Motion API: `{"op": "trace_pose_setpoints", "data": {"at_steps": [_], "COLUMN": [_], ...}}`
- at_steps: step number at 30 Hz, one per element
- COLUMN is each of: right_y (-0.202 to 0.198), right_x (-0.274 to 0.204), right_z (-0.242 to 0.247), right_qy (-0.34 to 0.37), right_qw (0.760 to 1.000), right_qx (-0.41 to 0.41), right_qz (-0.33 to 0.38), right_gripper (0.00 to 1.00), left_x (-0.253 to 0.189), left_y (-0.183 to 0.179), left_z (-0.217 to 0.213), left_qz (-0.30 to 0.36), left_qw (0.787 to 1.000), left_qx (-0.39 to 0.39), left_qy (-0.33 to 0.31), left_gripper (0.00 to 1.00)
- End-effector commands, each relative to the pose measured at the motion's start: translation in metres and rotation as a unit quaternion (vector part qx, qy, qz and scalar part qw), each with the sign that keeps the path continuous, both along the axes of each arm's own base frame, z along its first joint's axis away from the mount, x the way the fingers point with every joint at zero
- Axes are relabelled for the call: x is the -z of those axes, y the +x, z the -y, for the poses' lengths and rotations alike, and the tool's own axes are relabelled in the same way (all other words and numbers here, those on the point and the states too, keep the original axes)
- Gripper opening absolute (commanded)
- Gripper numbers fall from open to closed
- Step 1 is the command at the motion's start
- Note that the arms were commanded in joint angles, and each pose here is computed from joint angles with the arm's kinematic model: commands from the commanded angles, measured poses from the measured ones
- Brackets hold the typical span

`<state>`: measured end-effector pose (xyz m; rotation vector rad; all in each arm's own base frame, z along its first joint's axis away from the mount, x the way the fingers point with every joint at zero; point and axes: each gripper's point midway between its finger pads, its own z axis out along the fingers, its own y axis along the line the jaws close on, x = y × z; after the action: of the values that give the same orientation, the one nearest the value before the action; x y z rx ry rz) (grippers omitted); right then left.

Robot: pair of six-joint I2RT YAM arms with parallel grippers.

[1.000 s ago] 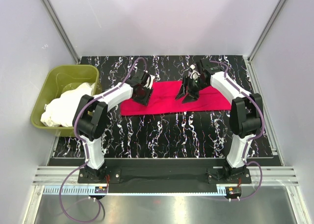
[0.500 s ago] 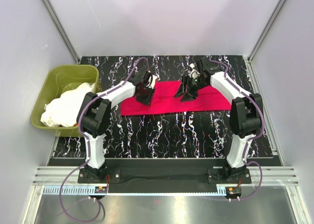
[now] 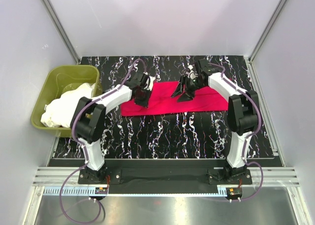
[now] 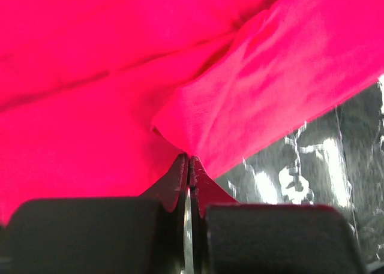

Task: Fold and stack the t-shirts
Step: Fold the tshirt

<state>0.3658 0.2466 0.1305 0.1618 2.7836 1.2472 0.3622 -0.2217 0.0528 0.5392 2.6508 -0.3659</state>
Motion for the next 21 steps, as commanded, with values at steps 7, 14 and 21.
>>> {"op": "trace_pose_setpoints", "data": {"at_steps": [7,14,21], "right_y": [0.045,0.076,0.071], "right_x": [-0.016,0.004,0.011], "right_z": [-0.054,-0.069,-0.088], "right_qy": [0.115,0.119,0.154], "right_qw": [0.978,0.947,0.901], "right_qx": [-0.092,-0.170,-0.247], "right_qz": [0.151,0.246,0.322], "right_gripper": [0.66,0.68,0.61], "left_x": [-0.049,-0.051,-0.054], "left_y": [0.007,0.007,0.010], "left_z": [0.003,0.006,-0.003], "left_qz": [0.089,0.085,0.103], "left_qw": [0.995,0.994,0.993], "left_qx": [-0.024,-0.037,-0.040], "left_qy": [-0.048,-0.061,-0.043], "left_gripper": [0.00,0.00,0.00]}}
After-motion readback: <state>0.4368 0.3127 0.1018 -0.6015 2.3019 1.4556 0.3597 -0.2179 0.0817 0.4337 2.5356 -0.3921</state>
